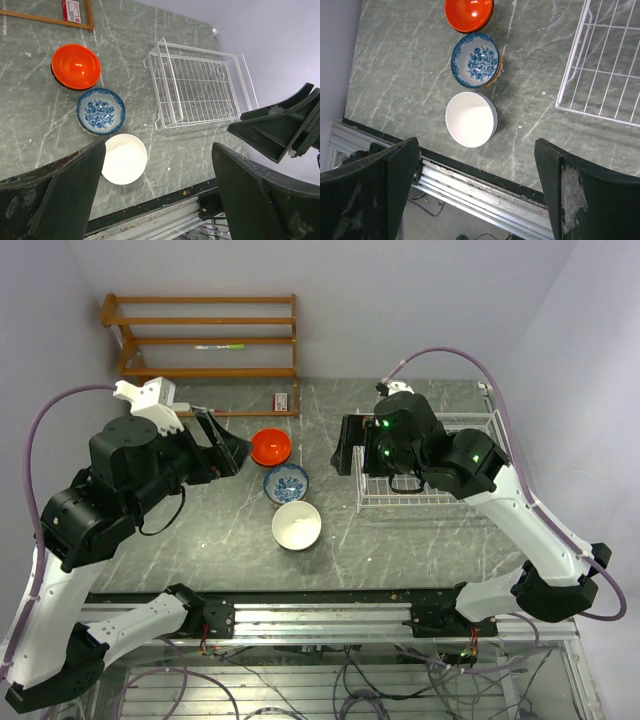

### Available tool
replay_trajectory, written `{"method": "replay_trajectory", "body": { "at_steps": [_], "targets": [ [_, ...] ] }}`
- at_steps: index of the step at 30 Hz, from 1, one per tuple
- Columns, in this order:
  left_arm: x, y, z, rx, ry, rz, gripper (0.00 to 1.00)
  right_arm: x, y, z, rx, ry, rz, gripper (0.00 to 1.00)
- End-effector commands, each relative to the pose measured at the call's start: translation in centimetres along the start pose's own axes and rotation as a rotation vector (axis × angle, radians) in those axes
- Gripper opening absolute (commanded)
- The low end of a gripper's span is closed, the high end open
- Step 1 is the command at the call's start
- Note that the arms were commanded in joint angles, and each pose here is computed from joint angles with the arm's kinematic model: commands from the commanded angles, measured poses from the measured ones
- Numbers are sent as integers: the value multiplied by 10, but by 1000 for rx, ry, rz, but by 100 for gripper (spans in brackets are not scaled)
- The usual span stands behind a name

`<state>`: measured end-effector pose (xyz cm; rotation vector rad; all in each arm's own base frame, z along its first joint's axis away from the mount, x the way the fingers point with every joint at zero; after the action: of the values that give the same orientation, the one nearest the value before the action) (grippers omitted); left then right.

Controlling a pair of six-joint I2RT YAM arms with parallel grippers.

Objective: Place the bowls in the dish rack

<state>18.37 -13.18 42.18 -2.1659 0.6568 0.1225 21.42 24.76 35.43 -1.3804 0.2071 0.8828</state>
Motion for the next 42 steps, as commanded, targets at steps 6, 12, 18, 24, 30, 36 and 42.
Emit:
{"method": "replay_trajectory", "body": {
  "at_steps": [6,12,18,24,30,36,42],
  "targets": [
    [-1,-6,-1,18,2,-24,99,-3,2,-6,26,9,-34,100],
    [-5,-5,0,10,3,-28,99,-5,3,-4,-1,-31,-54,100],
    [-9,-3,4,-3,-4,-25,99,5,19,2,-93,-107,-33,100],
    [-20,-2,14,-19,-33,-45,99,23,42,3,-145,-108,72,88],
    [-46,-14,33,-46,-114,-128,99,44,76,22,-174,-159,184,78],
    [-64,-21,46,-63,-153,-182,99,56,97,56,-250,-169,227,73],
    [-66,-20,48,-69,-164,-180,99,79,132,92,-316,-209,308,65]
  ]
}}
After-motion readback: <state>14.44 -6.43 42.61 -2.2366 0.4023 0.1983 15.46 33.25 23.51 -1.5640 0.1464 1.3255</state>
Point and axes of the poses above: each gripper's point midway between its finger pads, its own x axis out along the fingers, its own z axis along the line the jaws close on, y = z × x, the point moved 2 cm from there along -x, back along the fingers, and after that the axes turned 8 degrees about -x, right-handed, at the moved point
